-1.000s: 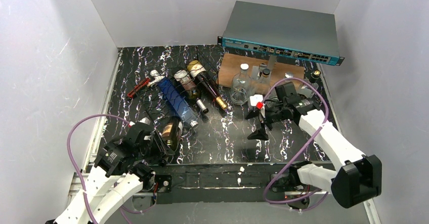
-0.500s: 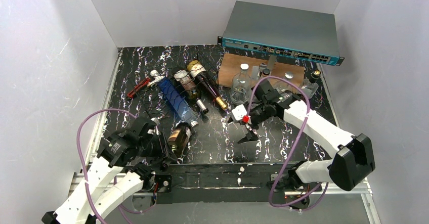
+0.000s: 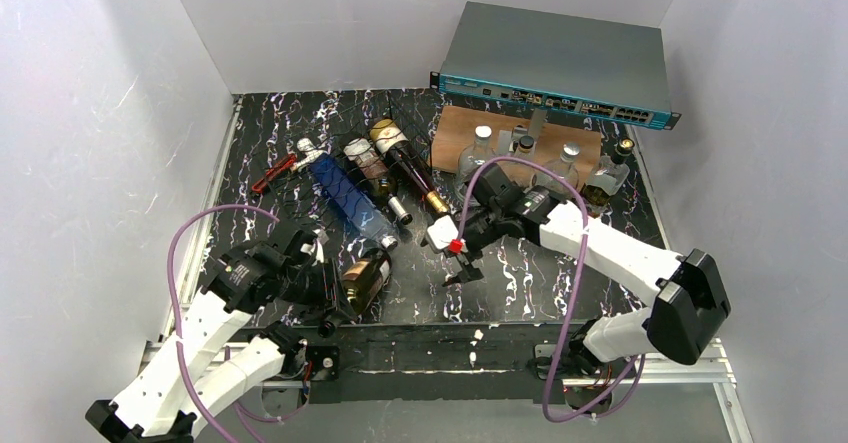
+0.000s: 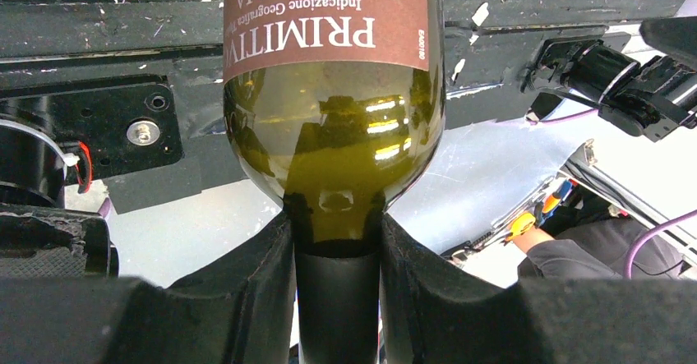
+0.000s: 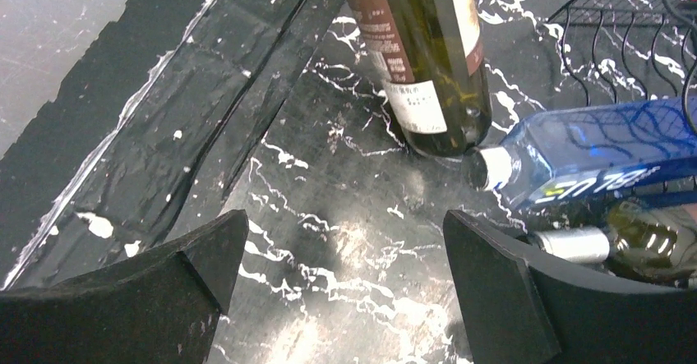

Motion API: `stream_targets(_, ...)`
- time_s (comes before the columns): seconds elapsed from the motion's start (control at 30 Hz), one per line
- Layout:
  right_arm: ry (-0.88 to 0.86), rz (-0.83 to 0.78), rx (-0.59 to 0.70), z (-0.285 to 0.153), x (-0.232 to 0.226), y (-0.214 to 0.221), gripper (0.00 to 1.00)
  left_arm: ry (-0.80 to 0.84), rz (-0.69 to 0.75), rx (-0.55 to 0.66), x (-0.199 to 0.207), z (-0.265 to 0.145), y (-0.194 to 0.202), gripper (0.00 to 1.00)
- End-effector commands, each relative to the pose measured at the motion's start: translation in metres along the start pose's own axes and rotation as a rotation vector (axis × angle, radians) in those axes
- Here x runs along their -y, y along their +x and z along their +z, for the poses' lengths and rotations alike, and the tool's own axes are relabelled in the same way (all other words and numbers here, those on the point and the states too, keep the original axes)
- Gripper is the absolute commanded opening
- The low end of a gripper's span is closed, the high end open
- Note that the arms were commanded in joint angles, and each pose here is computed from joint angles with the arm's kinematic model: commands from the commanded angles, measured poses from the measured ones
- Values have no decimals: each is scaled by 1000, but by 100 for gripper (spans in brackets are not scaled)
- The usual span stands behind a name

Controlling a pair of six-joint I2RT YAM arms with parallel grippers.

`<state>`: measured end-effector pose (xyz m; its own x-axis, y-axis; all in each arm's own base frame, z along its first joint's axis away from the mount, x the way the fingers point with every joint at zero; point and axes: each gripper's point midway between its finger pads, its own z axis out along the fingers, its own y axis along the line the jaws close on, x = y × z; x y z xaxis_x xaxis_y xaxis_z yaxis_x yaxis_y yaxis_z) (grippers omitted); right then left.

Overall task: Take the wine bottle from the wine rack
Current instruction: Place the wine bottle at the center of the board.

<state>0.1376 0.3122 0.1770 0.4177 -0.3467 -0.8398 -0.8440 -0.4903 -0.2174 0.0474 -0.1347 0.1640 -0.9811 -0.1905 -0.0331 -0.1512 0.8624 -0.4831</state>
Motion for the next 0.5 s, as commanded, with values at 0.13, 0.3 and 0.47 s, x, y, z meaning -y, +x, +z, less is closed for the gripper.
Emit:
stream_targets(0.13, 3, -7, 34, 38, 15, -24, 98, 91, 52, -35, 21, -16, 6, 0)
stream_targets(0.3, -18, -25, 32, 65, 20, -36, 98, 111, 61, -51, 27, -20, 8, 0)
stream_targets(0.47, -39, -50, 3, 92, 18, -45, 98, 132, 67, -59, 33, -25, 9, 0)
